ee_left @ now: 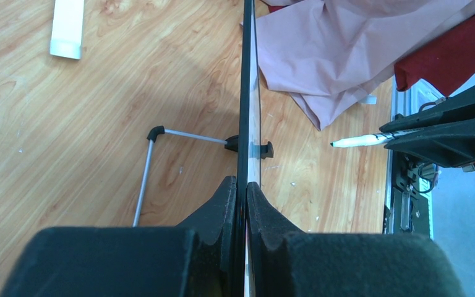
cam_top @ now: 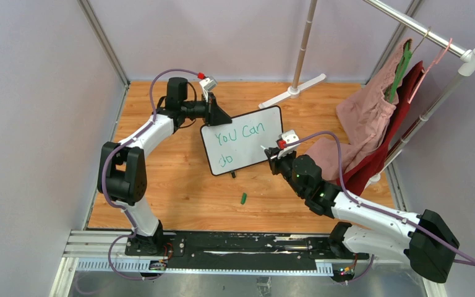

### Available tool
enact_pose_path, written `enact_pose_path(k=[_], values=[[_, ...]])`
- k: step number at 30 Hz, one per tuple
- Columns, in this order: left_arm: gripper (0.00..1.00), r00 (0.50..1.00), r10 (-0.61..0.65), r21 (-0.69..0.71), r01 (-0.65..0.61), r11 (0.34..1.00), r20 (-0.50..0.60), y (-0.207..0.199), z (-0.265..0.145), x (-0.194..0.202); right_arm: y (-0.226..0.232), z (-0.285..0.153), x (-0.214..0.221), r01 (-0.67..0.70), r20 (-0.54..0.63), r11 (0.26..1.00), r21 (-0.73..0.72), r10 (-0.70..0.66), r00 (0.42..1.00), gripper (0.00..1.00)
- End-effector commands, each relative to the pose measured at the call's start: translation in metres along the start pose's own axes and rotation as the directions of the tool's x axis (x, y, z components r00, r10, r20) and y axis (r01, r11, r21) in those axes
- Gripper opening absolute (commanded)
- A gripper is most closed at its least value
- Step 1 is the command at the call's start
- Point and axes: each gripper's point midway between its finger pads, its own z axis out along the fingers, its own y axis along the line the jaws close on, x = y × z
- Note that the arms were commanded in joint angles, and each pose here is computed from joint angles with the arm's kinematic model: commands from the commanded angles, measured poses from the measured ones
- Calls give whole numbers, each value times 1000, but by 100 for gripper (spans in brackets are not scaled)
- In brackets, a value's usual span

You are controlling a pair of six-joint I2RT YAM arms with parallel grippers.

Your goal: Write a sentence on the whiteboard

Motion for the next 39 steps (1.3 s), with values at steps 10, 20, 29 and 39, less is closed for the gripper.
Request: enact_pose_path(k=[10, 20, 29, 39], values=[[0, 997, -41, -20, 40, 999, -59, 8, 6, 20, 9, 2, -8, -31, 20, 998, -53, 32, 999, 0], [0, 997, -45, -28, 43, 999, -56, 9, 6, 23, 24, 10, -5, 14, -8, 996, -89, -14, 1000, 0], [0, 998, -37, -35, 35, 999, -52, 7, 4, 23, 47, 29, 10, 63, -47, 991, -122, -69, 996, 0], [0, 997, -44, -41, 42, 998, -57, 10, 5, 27, 77, 44, 26, 136, -30, 978, -156, -143, 989, 0]])
